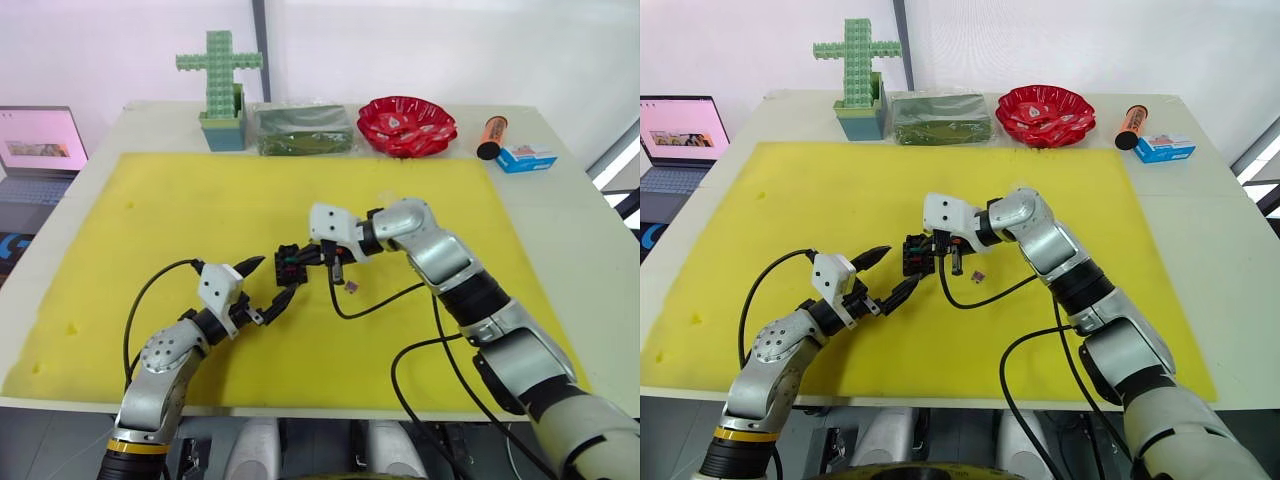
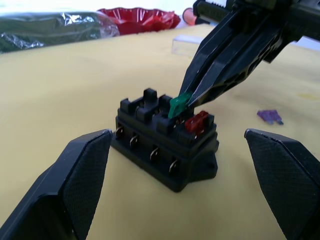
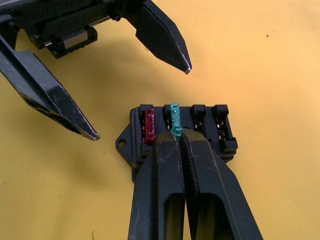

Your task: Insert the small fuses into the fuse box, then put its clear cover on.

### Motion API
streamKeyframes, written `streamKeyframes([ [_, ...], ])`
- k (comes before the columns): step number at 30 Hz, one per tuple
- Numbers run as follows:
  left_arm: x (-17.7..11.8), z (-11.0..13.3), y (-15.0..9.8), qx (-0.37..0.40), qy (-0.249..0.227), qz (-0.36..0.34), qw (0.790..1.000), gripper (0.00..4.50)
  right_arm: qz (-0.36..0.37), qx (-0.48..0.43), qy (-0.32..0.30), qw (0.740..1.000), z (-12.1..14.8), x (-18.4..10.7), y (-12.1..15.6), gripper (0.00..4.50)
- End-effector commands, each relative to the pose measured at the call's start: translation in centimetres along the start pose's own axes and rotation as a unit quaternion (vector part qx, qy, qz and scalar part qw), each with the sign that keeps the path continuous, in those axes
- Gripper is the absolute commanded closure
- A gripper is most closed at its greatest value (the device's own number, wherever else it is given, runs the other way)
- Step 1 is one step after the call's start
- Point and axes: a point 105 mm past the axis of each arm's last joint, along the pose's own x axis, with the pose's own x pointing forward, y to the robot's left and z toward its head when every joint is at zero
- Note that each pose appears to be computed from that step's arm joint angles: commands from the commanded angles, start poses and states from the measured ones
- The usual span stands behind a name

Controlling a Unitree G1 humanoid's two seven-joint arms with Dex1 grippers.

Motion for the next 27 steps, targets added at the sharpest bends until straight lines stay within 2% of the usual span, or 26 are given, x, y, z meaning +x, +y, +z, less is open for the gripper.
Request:
streamKeyframes([
  [1,0.36,0.84,-0.05,0.010,-0.009,-0.005,1.000,0.02,-0.004,-0.023,-0.010,1.000,1.09,-0.26,-0.45,4.50],
  [12,0.43,1.36,0.05,0.022,-0.032,0.000,0.999,0.02,0.004,-0.022,-0.006,1.000,0.98,-0.06,-0.37,4.50],
  [27,0.41,1.34,-0.05,0.022,-0.034,-0.003,0.999,0.02,0.000,-0.020,0.005,1.000,0.59,-0.08,-0.58,4.50],
])
